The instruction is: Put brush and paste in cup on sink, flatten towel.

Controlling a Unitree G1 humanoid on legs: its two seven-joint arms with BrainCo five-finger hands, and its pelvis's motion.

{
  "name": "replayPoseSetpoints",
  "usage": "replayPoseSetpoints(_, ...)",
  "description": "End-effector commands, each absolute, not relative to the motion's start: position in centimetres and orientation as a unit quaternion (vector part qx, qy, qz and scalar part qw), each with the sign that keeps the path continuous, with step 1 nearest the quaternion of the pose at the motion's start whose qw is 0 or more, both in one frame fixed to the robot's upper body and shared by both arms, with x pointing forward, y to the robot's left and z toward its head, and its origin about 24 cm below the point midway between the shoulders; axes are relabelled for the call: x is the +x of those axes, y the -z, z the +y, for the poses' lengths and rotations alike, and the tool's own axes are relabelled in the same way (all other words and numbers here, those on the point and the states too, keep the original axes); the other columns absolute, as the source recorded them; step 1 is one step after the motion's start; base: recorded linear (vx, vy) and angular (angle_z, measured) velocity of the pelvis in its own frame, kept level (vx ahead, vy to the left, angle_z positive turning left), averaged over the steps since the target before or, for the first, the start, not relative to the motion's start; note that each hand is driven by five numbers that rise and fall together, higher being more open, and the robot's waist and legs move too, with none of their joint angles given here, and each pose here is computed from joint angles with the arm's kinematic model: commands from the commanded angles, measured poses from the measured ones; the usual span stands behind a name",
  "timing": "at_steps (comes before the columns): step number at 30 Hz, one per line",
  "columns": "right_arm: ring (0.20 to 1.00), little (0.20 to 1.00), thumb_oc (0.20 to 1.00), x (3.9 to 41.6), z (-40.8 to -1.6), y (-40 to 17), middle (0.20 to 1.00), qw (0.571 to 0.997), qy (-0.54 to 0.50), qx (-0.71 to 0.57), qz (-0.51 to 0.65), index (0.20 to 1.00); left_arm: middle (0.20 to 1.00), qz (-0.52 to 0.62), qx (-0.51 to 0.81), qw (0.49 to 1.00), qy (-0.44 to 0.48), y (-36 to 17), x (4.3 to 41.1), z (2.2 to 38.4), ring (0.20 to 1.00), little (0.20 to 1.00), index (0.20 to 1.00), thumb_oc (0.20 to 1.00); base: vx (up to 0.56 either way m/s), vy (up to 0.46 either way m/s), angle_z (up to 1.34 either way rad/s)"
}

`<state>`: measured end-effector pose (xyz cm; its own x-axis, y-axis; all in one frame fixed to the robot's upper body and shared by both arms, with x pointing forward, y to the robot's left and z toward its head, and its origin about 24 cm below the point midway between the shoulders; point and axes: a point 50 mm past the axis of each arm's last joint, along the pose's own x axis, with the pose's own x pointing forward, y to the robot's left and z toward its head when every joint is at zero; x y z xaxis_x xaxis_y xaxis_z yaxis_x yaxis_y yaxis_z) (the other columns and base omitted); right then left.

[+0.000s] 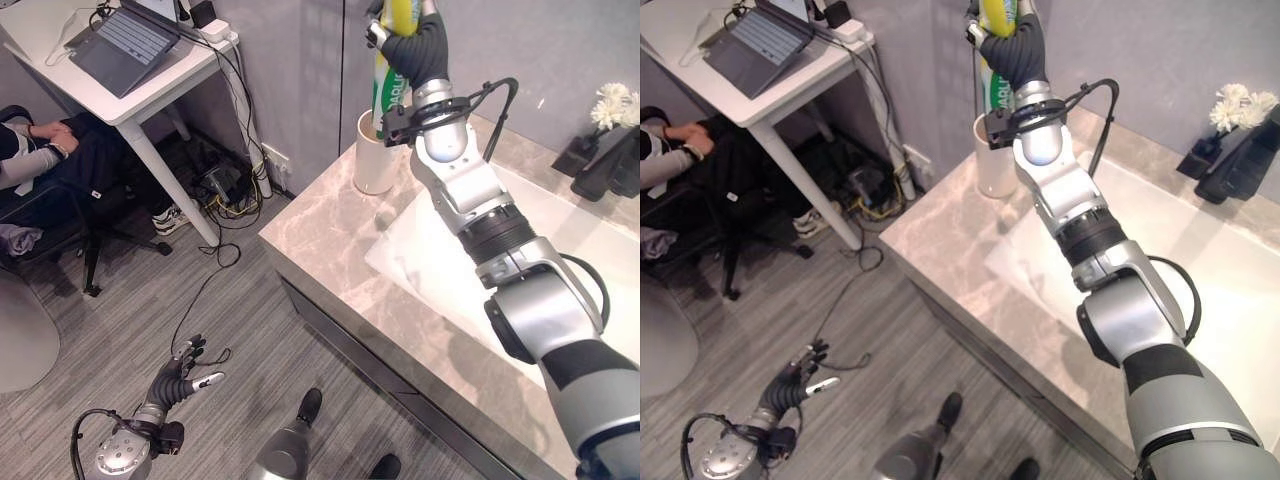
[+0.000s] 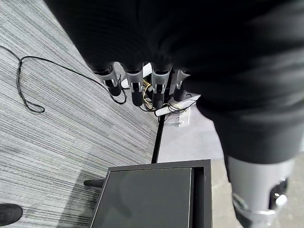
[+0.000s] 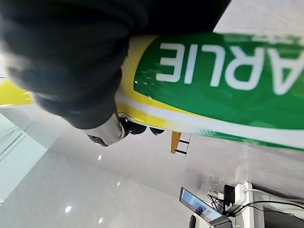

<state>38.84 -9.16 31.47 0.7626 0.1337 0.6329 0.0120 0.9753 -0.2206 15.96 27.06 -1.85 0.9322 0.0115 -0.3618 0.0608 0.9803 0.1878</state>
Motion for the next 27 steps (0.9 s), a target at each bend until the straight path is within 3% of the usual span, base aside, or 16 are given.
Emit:
replayPoseSetpoints(1,0.429,0.429,0.429,37.5,-8.8,-34.7,0.429,0.906,-0.029,-0.104,-0.41,0.429,1.0,0.16,0.128,0.978,0.027,1.2,16.3,26.9,1.0,1.0,1.0,1.0,0.0,0.006,-0.04)
replayPoseSetpoints(14,0.517,0.517,0.517,37.7,-8.8,-33.7,0.517,0.914,-0.04,-0.085,-0.394,0.517,1.0,0.165,0.128,0.978,0.017,1.4,16.0,27.1,1.0,1.0,1.0,1.0,0.0,0.003,-0.05)
replayPoseSetpoints(15,0.57,0.57,0.57,37.7,-8.8,-33.7,0.57,0.914,-0.04,-0.085,-0.394,0.57,1.0,0.165,0.128,0.978,0.017,1.4,16.0,27.1,1.0,1.0,1.0,1.0,0.0,0.0,0.0)
replayPoseSetpoints(17,1.0,1.0,1.0,37.8,-8.9,-33.6,1.0,0.916,-0.04,-0.082,-0.392,1.0,1.0,0.163,0.13,0.978,0.019,1.3,16.0,27.1,1.0,1.0,1.0,1.0,0.0,0.0,0.0)
replayPoseSetpoints(27,1.0,1.0,1.0,38.0,-9.4,-34.0,1.0,0.914,-0.021,-0.097,-0.393,1.0,1.0,0.162,0.131,0.978,0.015,1.3,16.1,27.1,1.0,1.0,1.0,1.0,0.0,0.006,-0.03)
